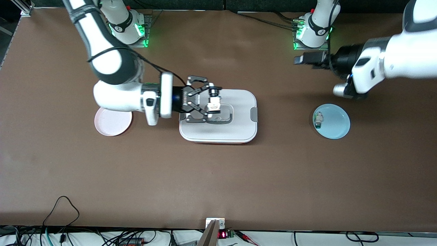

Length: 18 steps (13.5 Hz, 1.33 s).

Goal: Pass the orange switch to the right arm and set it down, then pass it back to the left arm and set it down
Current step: 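Bring the left gripper to the switch held by the right gripper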

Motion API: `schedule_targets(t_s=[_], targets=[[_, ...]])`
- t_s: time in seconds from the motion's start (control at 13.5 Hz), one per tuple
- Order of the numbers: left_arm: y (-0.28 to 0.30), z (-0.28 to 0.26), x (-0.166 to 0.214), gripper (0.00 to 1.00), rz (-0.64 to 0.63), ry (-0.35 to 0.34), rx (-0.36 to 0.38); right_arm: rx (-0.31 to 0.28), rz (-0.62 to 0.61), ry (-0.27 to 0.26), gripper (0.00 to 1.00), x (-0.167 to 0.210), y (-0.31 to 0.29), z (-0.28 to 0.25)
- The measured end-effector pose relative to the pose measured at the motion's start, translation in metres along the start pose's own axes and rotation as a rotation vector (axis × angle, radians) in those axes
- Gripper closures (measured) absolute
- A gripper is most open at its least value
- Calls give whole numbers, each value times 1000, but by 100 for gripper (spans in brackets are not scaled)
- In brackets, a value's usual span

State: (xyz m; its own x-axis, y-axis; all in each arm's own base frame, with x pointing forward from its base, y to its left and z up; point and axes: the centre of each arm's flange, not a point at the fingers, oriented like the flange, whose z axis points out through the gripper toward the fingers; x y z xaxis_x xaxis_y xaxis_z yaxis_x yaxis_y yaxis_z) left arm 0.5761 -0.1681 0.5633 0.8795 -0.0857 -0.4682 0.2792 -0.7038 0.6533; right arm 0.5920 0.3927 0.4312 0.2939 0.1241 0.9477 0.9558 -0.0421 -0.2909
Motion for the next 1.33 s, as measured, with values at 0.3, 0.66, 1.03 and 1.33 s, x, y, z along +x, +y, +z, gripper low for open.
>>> schedule_targets(t_s=[0.3, 0.66, 1.03, 1.33], targets=[[-17, 28, 68, 0, -40, -39, -279, -17, 31, 31, 27, -2, -16, 47], [-49, 60, 95, 0, 55, -13, -494, -33, 43, 68, 27, 6, -15, 59], [-44, 76, 101, 0, 25, 26, -584, -34, 46, 63, 27, 3, -17, 64], [-26, 105, 102, 0, -1, 43, -620, -40, 47, 59, 27, 2, -17, 65]])
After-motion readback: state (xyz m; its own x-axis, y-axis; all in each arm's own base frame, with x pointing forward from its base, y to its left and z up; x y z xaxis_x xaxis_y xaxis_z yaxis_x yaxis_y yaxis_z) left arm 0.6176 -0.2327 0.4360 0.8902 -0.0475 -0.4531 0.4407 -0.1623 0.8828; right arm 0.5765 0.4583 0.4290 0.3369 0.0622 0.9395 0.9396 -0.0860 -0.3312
